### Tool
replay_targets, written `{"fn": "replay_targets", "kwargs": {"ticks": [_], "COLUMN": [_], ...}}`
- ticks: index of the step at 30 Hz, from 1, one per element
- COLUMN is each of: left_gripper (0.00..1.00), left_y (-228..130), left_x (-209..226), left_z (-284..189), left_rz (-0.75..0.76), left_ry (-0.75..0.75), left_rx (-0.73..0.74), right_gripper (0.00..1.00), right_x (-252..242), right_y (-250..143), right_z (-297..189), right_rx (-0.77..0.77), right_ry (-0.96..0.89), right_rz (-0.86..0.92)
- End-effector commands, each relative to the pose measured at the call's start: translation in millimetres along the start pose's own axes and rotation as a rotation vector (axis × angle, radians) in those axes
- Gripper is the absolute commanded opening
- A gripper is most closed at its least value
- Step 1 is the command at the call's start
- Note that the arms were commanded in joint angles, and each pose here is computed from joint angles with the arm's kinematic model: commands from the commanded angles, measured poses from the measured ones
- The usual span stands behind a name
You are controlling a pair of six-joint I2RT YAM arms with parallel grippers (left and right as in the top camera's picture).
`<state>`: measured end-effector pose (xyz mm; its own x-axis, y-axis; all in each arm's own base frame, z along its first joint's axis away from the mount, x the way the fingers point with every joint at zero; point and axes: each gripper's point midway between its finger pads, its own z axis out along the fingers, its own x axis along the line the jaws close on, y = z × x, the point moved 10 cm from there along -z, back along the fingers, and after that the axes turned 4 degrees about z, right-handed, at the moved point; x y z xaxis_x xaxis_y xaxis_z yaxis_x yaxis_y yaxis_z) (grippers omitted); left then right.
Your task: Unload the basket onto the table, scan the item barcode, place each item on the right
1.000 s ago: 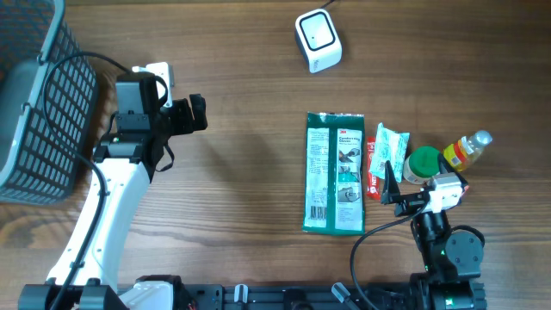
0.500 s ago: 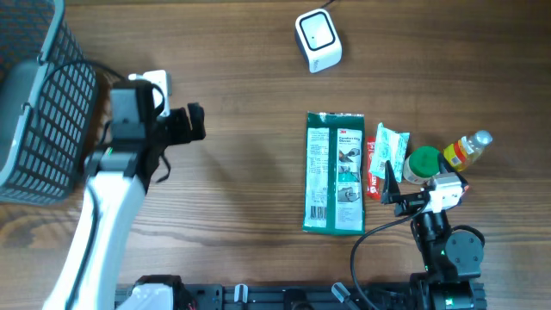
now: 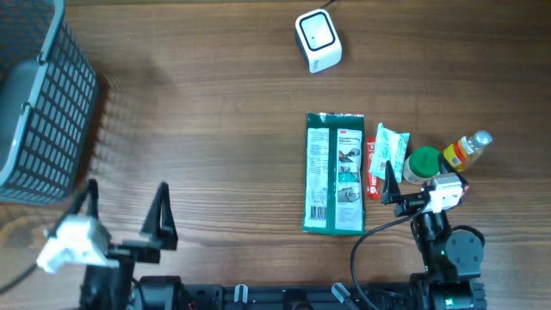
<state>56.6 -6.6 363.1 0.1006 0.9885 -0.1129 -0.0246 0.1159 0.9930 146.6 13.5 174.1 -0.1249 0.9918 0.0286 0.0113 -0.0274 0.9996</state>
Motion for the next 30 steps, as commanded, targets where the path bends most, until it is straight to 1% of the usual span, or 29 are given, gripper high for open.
{"fn": "replay_targets", "kwargs": {"ticks": [1,3,4,6,8,9,10,11,13,14,16,22,25,26,27,28,30], "left_gripper": [1.0,1.0,1.0,1.0,1.0,1.0,1.0,1.0,1.0,1.0,1.0,1.0,1.0,1.0,1.0,1.0,1.0], "left_y": [-47.7,-59.9,-64.0,-66.7,-70.8,-76.7,-84.9,-90.1,-103.0,-108.4,-124.1,-165.1,-189.6,-194.8,-198.0,-199.5,-199.6], "left_x": [4.7,4.3,4.1,5.5,8.5,10.6,14.7,18.1,26.1,29.0,34.6,39.5,42.5,43.1,41.7,37.3,34.6], "left_z": [1.5,16.9,26.3,43.2,51.0,54.1,56.1,57.8,63.1,65.2,70.6,80.6,81.5,81.1,81.1,81.5,81.7], "left_rz": [-0.025,-0.026,-0.02,-0.006,0.003,0.012,-0.024,-0.068,-0.163,-0.184,-0.197,-0.202,-0.204,-0.204,-0.135,-0.028,0.052], "left_ry": [-0.011,-0.055,-0.086,-0.119,-0.115,-0.113,-0.09,-0.064,0.006,0.036,0.097,0.14,0.177,0.185,0.163,0.095,0.054], "left_rx": [0.001,0.005,-0.045,-0.212,-0.351,-0.45,-0.511,-0.518,-0.481,-0.458,-0.387,-0.154,0.012,0.047,0.079,0.102,0.107], "right_gripper": [1.0,1.0,1.0,1.0,1.0,1.0,1.0,1.0,1.0,1.0,1.0,1.0,1.0,1.0,1.0,0.99,1.0], "right_x": [-2.1,-2.1,-2.1,-2.1,-2.1,-2.1,-2.1,-2.1,-2.1,-2.1,-2.1,-2.1,-2.1,-2.1,-2.1,-2.1,-2.1], "right_y": [1.1,1.1,1.0,1.1,1.1,1.1,1.0,1.1,1.0,1.1,1.1,1.1,1.1,1.0,1.1,1.1,1.1], "right_z": [-0.5,-0.5,-0.5,-0.5,-0.5,-0.5,-0.5,-0.5,-0.5,-0.5,-0.5,-0.5,-0.5,-0.5,-0.5,-0.5,-0.5], "right_rx": [-0.011,-0.011,-0.01,-0.011,-0.011,-0.011,-0.01,-0.011,-0.01,-0.011,-0.011,-0.011,-0.011,-0.01,-0.011,-0.011,-0.011], "right_ry": [-0.023,-0.023,-0.023,-0.023,-0.023,-0.023,-0.023,-0.023,-0.023,-0.023,-0.023,-0.023,-0.023,-0.023,-0.023,-0.023,-0.023], "right_rz": [0.018,0.018,0.018,0.018,0.018,0.018,0.019,0.018,0.018,0.018,0.018,0.018,0.018,0.019,0.018,0.018,0.018]}}
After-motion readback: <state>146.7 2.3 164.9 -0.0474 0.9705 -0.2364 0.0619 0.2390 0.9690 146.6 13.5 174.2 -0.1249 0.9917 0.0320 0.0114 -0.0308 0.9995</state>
